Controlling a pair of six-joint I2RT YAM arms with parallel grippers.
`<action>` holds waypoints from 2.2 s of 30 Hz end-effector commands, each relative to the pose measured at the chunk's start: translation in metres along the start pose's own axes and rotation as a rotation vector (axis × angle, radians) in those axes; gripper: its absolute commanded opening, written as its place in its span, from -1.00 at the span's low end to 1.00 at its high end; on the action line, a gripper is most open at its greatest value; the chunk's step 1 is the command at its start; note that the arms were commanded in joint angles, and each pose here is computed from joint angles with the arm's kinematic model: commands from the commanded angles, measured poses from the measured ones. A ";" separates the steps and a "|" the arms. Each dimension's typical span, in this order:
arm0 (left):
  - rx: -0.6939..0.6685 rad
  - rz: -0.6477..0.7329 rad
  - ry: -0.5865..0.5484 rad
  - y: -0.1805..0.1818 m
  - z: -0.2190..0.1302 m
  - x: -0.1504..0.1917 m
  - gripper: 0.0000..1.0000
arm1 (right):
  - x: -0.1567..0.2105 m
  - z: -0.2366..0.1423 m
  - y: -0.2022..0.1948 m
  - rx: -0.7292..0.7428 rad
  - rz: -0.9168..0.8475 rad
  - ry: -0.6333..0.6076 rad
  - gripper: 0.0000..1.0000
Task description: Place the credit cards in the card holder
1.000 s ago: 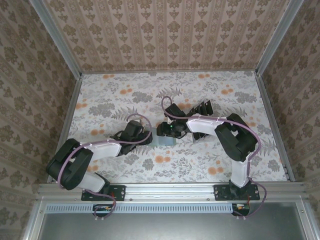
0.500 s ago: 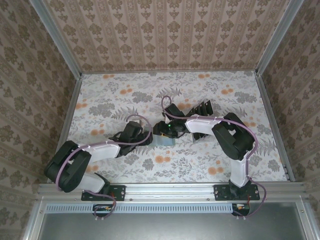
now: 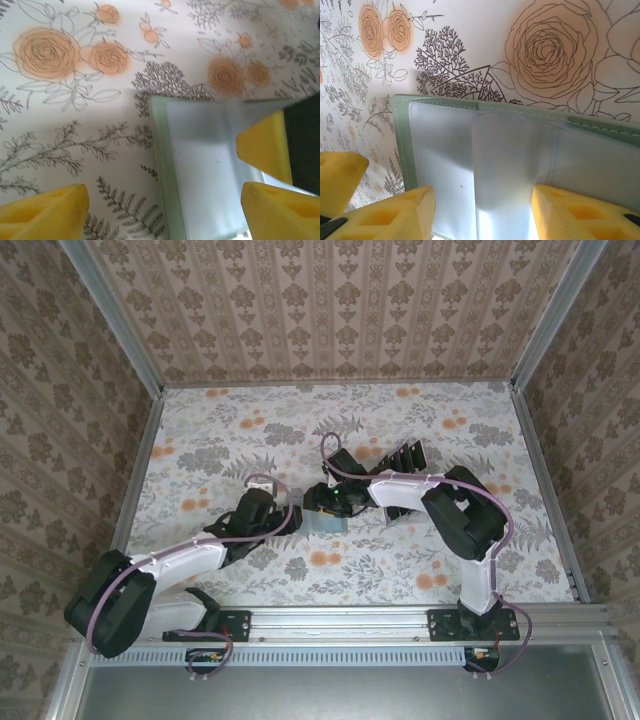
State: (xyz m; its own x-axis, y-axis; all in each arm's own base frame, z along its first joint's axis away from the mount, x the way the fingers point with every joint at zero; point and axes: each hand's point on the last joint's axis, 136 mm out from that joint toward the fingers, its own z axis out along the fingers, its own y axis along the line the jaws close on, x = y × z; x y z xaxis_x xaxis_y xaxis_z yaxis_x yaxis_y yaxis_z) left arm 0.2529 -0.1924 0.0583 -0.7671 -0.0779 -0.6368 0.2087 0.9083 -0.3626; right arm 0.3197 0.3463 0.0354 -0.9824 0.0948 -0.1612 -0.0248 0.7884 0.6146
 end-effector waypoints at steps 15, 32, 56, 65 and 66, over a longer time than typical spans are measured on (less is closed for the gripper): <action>0.070 0.204 0.037 -0.037 0.004 0.019 0.64 | 0.007 0.010 -0.002 0.016 0.027 0.039 0.13; -0.015 0.241 0.076 -0.036 0.027 0.022 0.64 | 0.007 0.012 0.000 0.003 0.024 0.044 0.13; -0.071 0.206 0.116 -0.019 0.036 0.043 0.61 | -0.012 -0.035 0.007 -0.035 0.029 -0.043 0.24; -0.069 0.208 0.116 -0.020 0.037 0.043 0.61 | -0.004 -0.022 -0.008 -0.020 0.057 -0.023 0.24; -0.069 0.207 0.116 -0.020 0.037 0.043 0.61 | -0.004 -0.021 -0.008 -0.024 0.057 -0.021 0.24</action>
State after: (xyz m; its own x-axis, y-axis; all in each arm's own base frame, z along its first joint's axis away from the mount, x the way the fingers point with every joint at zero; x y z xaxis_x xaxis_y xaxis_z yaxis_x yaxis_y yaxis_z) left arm 0.2440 -0.2268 0.0238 -0.7549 0.1511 -0.6382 0.3283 0.9295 -0.1683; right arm 0.3203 0.3256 0.0515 -0.9776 0.1444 -0.1530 0.0152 0.7739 0.6331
